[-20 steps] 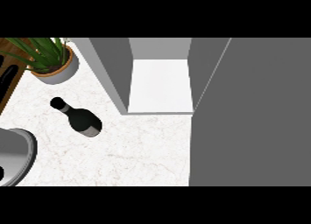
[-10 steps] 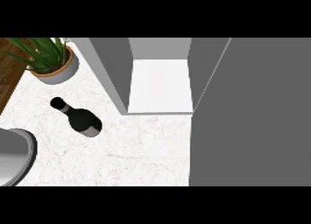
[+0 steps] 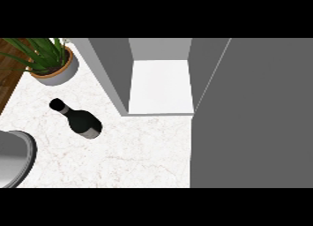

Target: Pick up the wine, place it into the cabinet and close the cabinet

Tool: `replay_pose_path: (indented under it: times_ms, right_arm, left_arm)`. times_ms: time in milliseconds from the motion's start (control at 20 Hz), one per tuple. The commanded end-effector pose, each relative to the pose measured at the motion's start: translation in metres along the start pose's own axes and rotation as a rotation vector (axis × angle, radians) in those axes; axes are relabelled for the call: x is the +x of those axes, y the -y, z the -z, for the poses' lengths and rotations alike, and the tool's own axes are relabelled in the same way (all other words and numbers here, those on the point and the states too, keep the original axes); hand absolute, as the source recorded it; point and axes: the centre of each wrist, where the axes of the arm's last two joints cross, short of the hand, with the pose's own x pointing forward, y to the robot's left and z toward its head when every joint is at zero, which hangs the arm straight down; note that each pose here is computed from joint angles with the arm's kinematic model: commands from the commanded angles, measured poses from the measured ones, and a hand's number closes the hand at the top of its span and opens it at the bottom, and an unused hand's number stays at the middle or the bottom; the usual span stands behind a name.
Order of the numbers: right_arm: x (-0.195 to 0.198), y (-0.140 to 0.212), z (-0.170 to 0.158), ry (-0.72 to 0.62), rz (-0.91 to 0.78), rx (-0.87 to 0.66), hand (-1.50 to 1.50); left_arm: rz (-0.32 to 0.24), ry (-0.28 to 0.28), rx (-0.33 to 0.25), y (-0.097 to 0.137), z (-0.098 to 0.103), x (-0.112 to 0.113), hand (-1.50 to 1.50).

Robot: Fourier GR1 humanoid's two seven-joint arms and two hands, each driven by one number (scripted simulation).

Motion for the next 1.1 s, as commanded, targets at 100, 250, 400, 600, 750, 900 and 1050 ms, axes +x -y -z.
replay_pose_path:
  times_ms: [100,250,400,600,750,900,1050]
  right_arm:
    - [0.051,-0.024,-0.036,0.107,0.024,0.029,-1.50]
    - [0.047,-0.012,-0.037,0.104,0.018,0.028,-1.50]
    - [0.053,-0.019,-0.035,0.093,0.031,0.014,-1.50]
    - [0.037,-0.005,-0.025,0.092,0.049,0.018,-1.50]
    - [0.045,-0.006,-0.031,0.096,0.039,0.028,-1.50]
    - [0.042,-0.004,-0.032,0.082,0.045,0.029,-1.50]
    - [0.024,-0.008,-0.018,0.106,0.067,-0.002,-1.50]
  left_arm:
    - [0.024,0.052,0.016,-0.006,0.001,0.006,-1.50]
    - [0.029,0.057,0.043,-0.004,0.004,0.003,-1.50]
    - [0.061,0.030,0.097,-0.018,0.015,-0.007,-1.50]
    - [0.078,-0.016,0.093,-0.041,0.006,-0.026,-1.50]
    - [0.115,-0.049,0.116,-0.053,0.014,-0.059,-1.50]
    - [0.132,-0.040,0.104,-0.051,0.021,-0.074,-1.50]
    - [0.130,-0.096,0.086,-0.054,0.041,-0.090,-1.50]
